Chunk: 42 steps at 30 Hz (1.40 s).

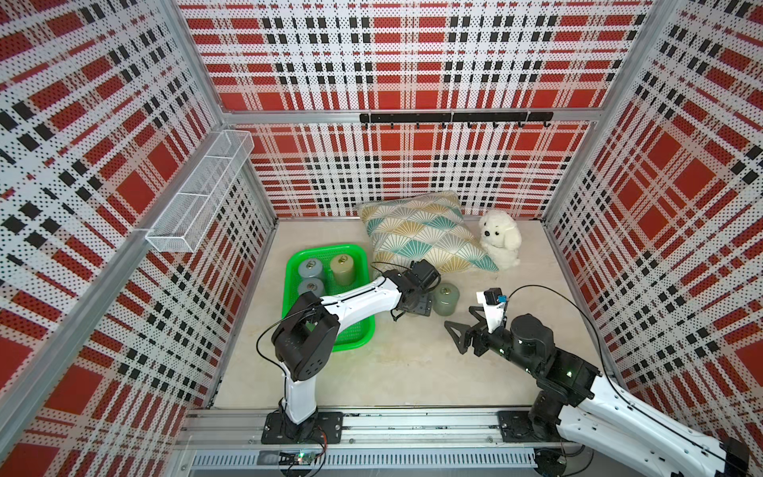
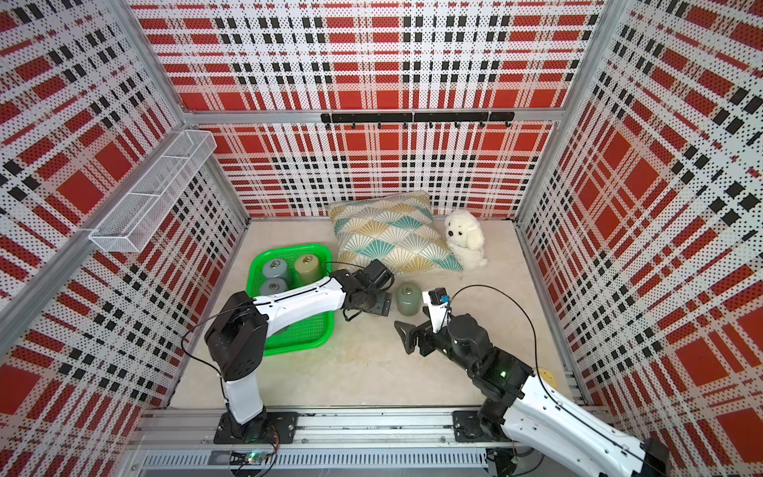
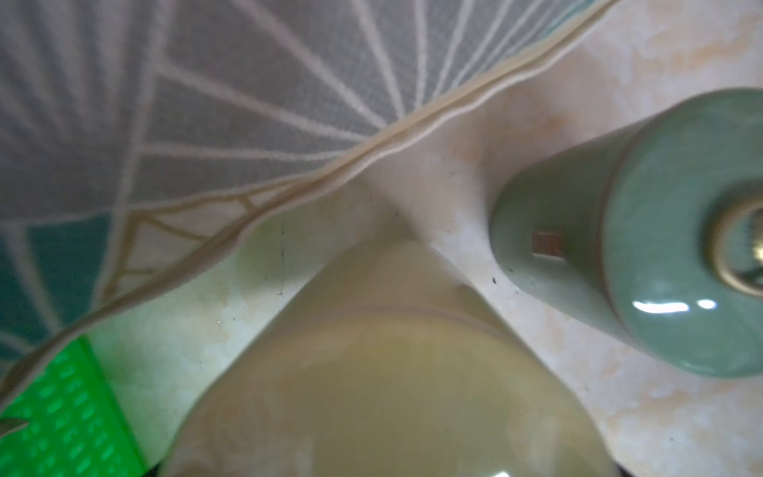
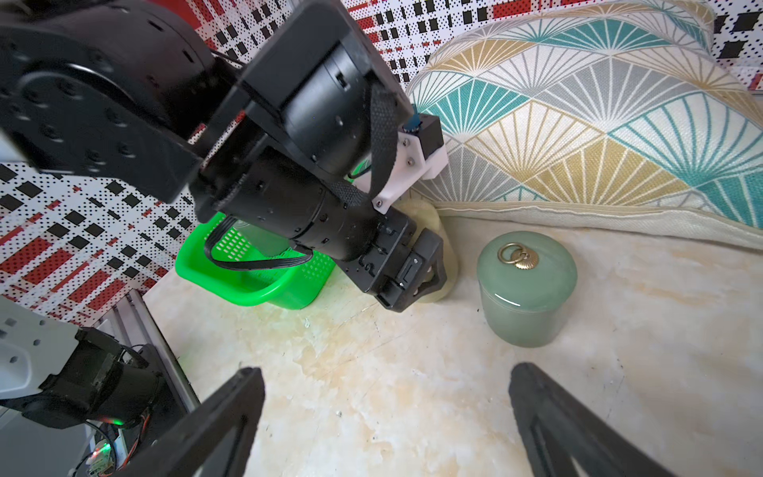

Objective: Take the tea canister out of the basket
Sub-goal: Place the tea canister at the center of the board.

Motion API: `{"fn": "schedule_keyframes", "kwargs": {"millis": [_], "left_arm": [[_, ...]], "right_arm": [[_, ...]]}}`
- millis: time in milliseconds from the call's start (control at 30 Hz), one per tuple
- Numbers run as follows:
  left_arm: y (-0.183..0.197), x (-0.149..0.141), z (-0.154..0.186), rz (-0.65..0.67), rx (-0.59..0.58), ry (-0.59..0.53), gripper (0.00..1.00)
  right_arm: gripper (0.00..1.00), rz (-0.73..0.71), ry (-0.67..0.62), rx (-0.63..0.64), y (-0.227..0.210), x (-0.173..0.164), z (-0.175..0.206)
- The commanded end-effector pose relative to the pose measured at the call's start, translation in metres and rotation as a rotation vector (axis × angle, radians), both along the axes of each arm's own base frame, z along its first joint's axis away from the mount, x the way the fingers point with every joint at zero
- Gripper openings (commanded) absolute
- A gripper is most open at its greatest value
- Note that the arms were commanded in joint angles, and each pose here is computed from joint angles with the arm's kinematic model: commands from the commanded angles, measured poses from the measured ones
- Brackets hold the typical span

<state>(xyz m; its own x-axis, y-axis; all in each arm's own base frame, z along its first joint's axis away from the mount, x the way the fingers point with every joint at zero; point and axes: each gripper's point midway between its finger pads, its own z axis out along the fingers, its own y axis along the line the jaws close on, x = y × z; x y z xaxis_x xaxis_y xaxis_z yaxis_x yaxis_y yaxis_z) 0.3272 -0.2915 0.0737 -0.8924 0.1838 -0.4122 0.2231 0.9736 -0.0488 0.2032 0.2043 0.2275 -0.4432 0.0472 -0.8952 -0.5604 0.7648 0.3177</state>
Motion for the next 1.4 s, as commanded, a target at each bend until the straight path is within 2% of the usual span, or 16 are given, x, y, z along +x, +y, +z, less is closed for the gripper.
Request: {"fn": "schedule_keyframes", "kwargs": {"millis": [0,233,467,567,600,667,833,967,1100,1267,1367], "left_arm": [[-0.014,0.021,0.007,-0.006,-0.061,-0.075,0.68],[-0.011,0.028,-0.007,-0.004,-0.048,-0.059,0.69],[-0.018,0.026,-0.010,-0.018,-0.063,-0.042,0.86],[-0.022,0.025,-0.003,-0.023,-0.087,-0.046,0.90],[-0.023,0.025,0.000,-0.025,-0.094,-0.046,0.97],[-0.025,0.024,0.007,-0.025,-0.106,-0.055,0.99],[-0.031,0.020,0.034,-0.028,-0.145,-0.090,0.99],[-0.031,0.017,0.069,-0.016,-0.207,-0.138,0.99],[-0.022,0.014,0.113,0.015,-0.272,-0.214,0.99],[0.009,0.007,0.154,0.079,-0.308,-0.296,0.99],[0.046,0.007,0.164,0.153,-0.313,-0.324,0.99]], "right_arm": [[1.00,-0.027,0.007,0.003,-0.005,0.002,-0.002],[1.00,-0.021,0.012,-0.001,-0.003,0.003,-0.006],[1.00,-0.021,0.012,-0.003,-0.002,0.003,-0.007],[1.00,-0.016,0.008,0.001,-0.001,0.003,-0.005],[1.00,-0.016,0.007,0.004,-0.001,0.003,-0.004],[1.00,-0.008,0.002,0.012,0.000,0.002,-0.001],[1.00,0.018,-0.001,0.027,0.004,-0.001,0.005],[1.00,0.065,-0.016,0.060,0.009,-0.007,0.016],[1.00,0.169,-0.030,0.090,0.026,-0.016,0.028],[1.00,0.253,-0.047,0.107,0.047,-0.015,0.042],[1.00,0.304,-0.042,0.103,0.065,-0.013,0.044]]}}
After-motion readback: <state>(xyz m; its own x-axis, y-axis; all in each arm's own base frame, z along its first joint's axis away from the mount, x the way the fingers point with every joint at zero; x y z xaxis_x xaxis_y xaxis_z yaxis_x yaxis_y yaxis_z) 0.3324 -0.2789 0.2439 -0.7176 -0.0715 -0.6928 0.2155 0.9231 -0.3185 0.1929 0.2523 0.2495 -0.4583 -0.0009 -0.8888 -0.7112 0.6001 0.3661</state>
